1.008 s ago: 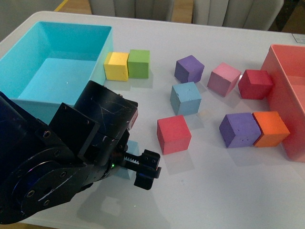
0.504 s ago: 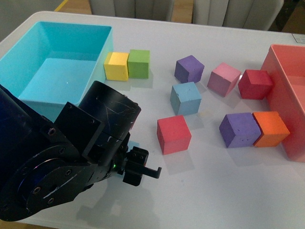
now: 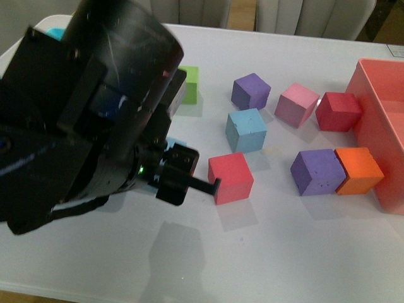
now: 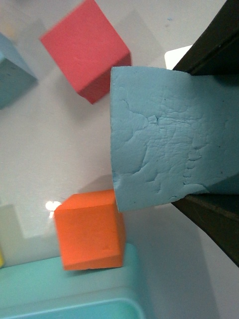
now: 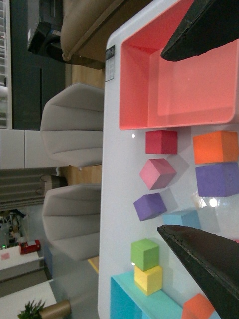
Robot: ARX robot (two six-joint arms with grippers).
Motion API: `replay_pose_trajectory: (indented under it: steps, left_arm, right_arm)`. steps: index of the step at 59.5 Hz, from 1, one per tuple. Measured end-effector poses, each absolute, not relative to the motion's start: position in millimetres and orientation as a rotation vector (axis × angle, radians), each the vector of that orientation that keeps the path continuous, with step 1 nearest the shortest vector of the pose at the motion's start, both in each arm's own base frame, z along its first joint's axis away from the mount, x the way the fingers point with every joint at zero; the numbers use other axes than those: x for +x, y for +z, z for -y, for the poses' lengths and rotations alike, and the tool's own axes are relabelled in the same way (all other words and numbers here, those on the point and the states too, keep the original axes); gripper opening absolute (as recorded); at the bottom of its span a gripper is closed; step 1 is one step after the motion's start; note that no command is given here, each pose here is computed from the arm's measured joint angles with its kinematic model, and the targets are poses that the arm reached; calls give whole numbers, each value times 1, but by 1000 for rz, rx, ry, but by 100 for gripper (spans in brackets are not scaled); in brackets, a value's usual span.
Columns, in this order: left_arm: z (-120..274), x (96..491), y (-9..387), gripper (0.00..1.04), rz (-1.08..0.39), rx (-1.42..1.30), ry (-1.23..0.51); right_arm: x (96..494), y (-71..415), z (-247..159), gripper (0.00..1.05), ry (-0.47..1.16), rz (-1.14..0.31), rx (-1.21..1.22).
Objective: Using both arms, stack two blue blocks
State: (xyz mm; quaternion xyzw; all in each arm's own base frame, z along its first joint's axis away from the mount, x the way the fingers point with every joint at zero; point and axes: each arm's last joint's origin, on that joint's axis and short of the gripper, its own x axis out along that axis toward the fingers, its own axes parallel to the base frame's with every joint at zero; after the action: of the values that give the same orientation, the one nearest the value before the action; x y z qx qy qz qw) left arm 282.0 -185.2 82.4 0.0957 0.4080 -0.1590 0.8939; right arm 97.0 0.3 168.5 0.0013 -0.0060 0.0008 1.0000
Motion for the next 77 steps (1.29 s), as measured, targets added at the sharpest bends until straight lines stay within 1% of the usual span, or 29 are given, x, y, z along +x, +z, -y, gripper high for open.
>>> replay_pose_trajectory:
  steps: [10,19,24,32,43,52,63,77]
  left_arm:
    - [199,299,104,45,-799,196,-347]
    - [222,317,116,45,-769,205,-377]
    - [236,326,115,44,-773,216,-392]
    - [264,341,101,44,-808,248,-445]
    - [290,356,93,43,-823,255,-489]
    - [301,371,95,43,-816,251,-504]
    - [305,389,97,43,-806,250,-499]
    - [307,402,83,43,-833,258,-487]
  right_arm:
    - [97,169,0,96,2,12,3]
    - [97,169,0,96,2,12,3]
    - [97,169,0,96,2,12,3]
    - [97,169,0,96,2,12,3]
    - [97,169,0,96,2,12,3]
    - [97,169,0,96,2,12,3]
    - [97,169,0,96,2,12,3]
    - [97,169,0,96,2,12,3]
